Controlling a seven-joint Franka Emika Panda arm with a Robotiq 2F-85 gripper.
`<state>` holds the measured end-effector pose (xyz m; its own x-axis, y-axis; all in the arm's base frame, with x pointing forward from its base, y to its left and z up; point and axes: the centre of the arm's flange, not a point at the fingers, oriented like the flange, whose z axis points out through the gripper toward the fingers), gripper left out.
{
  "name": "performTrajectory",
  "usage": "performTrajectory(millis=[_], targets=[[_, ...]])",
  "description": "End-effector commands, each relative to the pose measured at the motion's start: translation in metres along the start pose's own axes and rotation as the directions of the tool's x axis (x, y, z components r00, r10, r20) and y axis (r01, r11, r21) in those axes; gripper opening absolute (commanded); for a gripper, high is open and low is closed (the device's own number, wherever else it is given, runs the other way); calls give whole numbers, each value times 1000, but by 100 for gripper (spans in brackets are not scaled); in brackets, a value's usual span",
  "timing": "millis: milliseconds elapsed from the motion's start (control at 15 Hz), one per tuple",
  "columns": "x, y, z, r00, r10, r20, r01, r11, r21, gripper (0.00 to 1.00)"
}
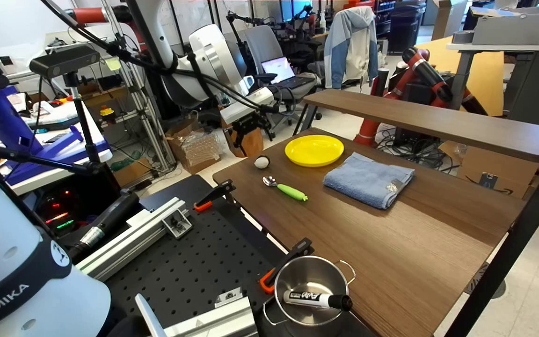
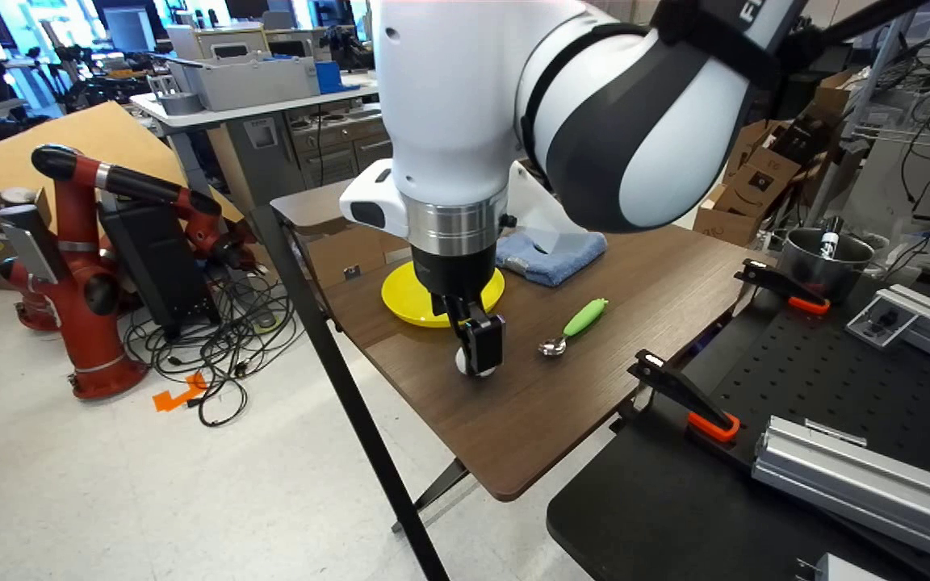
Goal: Place the white plush toy on the yellow plate
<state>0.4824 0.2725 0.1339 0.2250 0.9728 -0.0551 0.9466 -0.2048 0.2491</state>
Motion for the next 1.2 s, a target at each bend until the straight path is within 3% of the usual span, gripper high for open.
performTrajectory(millis=[0, 400, 467, 533, 1133], targets=[[-5, 9, 14, 1000, -17, 4, 17, 998, 59, 100], [-13, 18, 33, 999, -35, 12, 33, 991, 127, 100], [-12, 19, 35, 999, -45, 8, 43, 990, 131, 75], [-11, 20, 36, 999, -54, 4, 53, 990, 134, 74], [-9, 21, 37, 992, -123, -2, 122, 983, 134, 7]])
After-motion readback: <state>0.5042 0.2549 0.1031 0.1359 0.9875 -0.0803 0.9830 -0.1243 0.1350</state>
